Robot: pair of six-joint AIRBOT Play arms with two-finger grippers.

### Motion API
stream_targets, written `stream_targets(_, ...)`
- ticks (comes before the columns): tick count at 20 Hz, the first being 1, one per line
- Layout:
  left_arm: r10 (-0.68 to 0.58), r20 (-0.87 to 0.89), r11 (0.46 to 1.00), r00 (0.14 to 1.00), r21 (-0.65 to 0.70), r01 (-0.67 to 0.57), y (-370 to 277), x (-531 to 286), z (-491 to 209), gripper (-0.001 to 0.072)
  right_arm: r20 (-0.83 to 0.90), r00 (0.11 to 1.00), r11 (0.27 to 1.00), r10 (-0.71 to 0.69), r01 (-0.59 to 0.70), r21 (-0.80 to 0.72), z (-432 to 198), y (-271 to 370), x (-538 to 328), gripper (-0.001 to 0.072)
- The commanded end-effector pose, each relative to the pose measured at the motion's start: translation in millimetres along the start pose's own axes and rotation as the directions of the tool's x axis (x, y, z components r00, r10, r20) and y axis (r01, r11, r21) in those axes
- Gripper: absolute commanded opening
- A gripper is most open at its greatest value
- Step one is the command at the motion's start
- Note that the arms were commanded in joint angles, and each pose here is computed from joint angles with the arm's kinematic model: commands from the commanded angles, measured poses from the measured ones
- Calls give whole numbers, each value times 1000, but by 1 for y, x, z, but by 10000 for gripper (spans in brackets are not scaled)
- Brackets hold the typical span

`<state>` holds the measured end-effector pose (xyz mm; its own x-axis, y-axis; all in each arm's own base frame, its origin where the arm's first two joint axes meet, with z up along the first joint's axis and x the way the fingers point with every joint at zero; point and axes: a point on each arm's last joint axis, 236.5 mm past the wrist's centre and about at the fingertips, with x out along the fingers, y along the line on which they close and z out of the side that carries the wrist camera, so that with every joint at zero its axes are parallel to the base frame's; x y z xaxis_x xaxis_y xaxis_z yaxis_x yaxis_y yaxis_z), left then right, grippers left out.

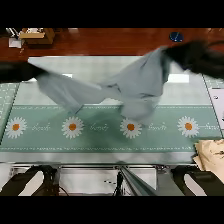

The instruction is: Fold the shirts.

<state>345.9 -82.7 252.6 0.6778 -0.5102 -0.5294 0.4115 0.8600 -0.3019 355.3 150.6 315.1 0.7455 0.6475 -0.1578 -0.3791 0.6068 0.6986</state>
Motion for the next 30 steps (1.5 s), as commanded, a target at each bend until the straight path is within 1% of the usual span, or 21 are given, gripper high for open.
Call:
stream_targets(1,128,397,961,909,176,-212,-48,-136,111,20,311,950,960,-21,106,-257,105,67,-84,19)
stream_targets(2,157,473,945,867,181,-271,-61,-168,128,19,397,917,934,-36,172,-312,130,85,-110,19)
stream_targets(4,195,573,907,796,203,-368,-86,-215,147,19,532,842,881,-91,317,-351,161,108,-157,19)
stream_targets(6,218,641,875,736,205,-438,-107,-250,152,18,595,788,821,-156,438,-366,171,117,-188,19)
stream_targets(8,243,678,845,694,203,-494,-120,-273,147,18,600,765,769,-235,524,-367,168,110,-201,19)
stream_targets(9,275,677,827,682,196,-528,-119,-279,140,19,588,760,748,-277,555,-364,165,102,-203,19)
stream_targets(10,320,659,811,681,180,-556,-113,-283,131,19,570,752,726,-331,589,-356,161,88,-204,19)
stream_targets(11,364,620,807,695,163,-567,-104,-280,121,18,542,748,708,-383,614,-348,158,73,-203,19)
stream_targets(13,384,529,828,757,164,-536,-90,-260,103,18,432,753,691,-496,643,-329,146,32,-191,19)
stream_targets(15,346,399,882,849,170,-439,-76,-219,82,18,229,783,709,-578,621,-335,124,-19,-161,19)
stream_targets(17,301,228,932,926,133,-336,-53,-171,50,18,10,788,745,-615,585,-321,104,-76,-125,19)
stream_targets(19,271,71,957,960,92,-277,-20,-123,14,18,-142,755,753,-640,580,-311,93,-140,-84,19)
stream_targets(23,181,-148,981,972,-37,-189,34,-21,-67,18,-409,702,812,-583,501,-299,32,-240,28,19)
stream_targets(26,118,-233,986,965,-86,-142,41,46,-121,19,-470,687,832,-554,479,-279,-12,-292,101,20)
stream_targets(29,69,-311,990,948,-94,-103,33,94,-170,19,-572,623,837,-533,486,-250,-66,-325,132,21)
stream_targets(30,46,-354,992,934,-96,-86,28,103,-186,19,-601,602,838,-526,489,-242,-79,-333,135,36)
